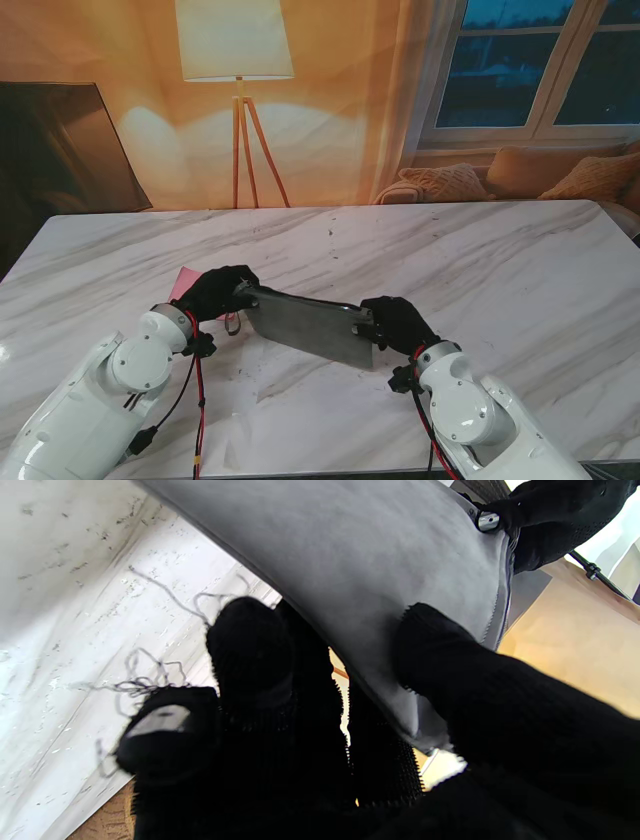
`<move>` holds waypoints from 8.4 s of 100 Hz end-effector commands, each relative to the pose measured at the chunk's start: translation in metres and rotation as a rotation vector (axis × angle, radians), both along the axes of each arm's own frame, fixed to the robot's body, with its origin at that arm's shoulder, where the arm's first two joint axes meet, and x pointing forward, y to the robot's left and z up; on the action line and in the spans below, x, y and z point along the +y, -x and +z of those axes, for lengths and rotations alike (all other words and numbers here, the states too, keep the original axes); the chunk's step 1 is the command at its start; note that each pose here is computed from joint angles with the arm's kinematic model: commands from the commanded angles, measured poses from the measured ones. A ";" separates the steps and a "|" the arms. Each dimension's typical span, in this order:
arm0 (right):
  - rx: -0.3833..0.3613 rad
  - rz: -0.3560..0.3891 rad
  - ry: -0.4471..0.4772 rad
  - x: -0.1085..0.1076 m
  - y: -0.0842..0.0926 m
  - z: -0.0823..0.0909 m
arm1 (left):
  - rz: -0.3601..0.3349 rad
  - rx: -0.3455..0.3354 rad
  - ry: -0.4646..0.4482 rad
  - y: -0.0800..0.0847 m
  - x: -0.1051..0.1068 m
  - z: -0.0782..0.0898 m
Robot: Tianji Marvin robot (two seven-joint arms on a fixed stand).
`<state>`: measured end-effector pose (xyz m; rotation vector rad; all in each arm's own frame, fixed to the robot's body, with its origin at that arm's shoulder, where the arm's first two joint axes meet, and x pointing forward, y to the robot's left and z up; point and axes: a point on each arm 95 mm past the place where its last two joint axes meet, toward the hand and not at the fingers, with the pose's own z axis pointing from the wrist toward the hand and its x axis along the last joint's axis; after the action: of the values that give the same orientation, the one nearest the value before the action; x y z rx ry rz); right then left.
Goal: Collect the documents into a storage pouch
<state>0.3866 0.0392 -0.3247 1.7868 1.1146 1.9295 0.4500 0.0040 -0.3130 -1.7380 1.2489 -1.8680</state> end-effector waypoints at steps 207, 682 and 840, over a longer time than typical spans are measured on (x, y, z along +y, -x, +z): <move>-0.312 0.314 0.245 -0.002 0.000 0.010 | -0.032 -0.195 0.000 0.011 -0.018 0.011; -0.424 0.172 0.483 -0.041 -0.016 0.003 | 0.446 0.265 -0.333 -0.096 0.111 -0.048; -0.411 0.183 0.474 -0.038 -0.015 -0.002 | 0.456 0.351 -0.353 -0.109 0.096 -0.059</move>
<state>0.4023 0.0017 -0.3222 1.0071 1.4413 1.8249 0.5572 0.1050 -0.3714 -1.9711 1.0786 -1.0455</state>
